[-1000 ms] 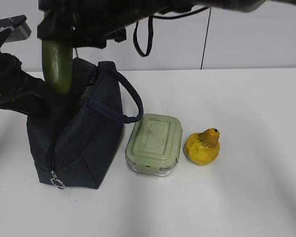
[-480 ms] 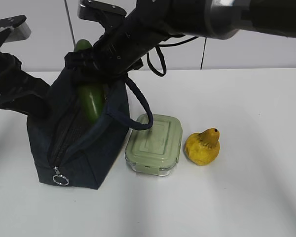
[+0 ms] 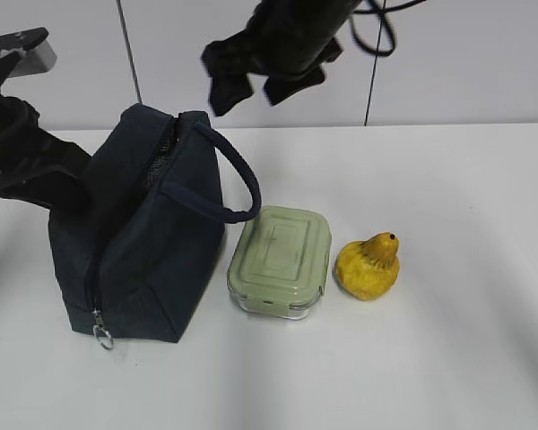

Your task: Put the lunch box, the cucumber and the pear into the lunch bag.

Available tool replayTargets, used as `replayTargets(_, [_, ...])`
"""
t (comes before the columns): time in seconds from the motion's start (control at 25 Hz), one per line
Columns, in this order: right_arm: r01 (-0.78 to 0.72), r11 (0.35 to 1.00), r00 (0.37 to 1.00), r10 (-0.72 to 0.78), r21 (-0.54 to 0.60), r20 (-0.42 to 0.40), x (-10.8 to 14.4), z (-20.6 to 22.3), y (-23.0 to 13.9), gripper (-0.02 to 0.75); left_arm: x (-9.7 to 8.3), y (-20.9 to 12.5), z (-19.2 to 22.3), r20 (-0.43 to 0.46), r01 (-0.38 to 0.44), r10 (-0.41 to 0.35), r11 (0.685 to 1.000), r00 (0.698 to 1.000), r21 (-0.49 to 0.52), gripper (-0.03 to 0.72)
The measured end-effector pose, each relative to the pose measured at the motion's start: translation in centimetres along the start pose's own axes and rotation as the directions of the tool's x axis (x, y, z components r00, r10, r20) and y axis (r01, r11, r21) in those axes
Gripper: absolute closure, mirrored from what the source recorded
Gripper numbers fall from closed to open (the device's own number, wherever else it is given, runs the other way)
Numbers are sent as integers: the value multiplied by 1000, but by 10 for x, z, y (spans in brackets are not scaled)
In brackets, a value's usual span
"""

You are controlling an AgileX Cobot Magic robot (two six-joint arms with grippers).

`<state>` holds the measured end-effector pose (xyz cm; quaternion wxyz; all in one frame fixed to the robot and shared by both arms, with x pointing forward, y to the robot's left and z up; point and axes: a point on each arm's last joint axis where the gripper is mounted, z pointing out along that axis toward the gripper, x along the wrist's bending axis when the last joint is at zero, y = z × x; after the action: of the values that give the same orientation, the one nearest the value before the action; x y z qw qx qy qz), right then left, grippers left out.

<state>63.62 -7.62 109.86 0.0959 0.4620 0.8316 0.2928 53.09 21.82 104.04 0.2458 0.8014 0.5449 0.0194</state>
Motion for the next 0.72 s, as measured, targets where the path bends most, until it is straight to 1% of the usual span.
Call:
replayTargets(0.08, [-9, 998, 996, 5, 54, 90, -18, -19, -5, 136, 0, 0, 0, -1, -1, 1, 1000, 1000, 0, 694])
replayTargets(0.16, [-32, 990, 990, 14, 136, 137, -31, -23, -16, 151, 0, 0, 0, -1, -1, 1, 1000, 1000, 0, 694])
replayTargets(0.2, [-49, 983, 989, 23, 179, 144, -36, -21, -23, 155, 0, 0, 0, -1, -1, 1, 1000, 1000, 0, 694])
replayTargets(0.36, [-108, 941, 988, 64, 321, 144, -48, 1, -59, 162, 0, -1, 0, 1, -1, 1, 1000, 1000, 6, 694])
replayTargets(0.44, [-132, 925, 986, 87, 357, 140, -51, 8, -76, 162, 0, -1, 0, 1, -1, 1, 1000, 1000, 6, 694])
replayTargets(0.6, [-164, 911, 985, 127, 379, 119, -55, 19, -107, 162, 0, -1, 0, 2, -1, 1, 1000, 1000, 7, 694])
replayTargets(0.72, [-170, 910, 984, 139, 377, 109, -57, 27, -120, 162, 0, -1, 0, 2, -1, 1, 1000, 1000, 7, 694])
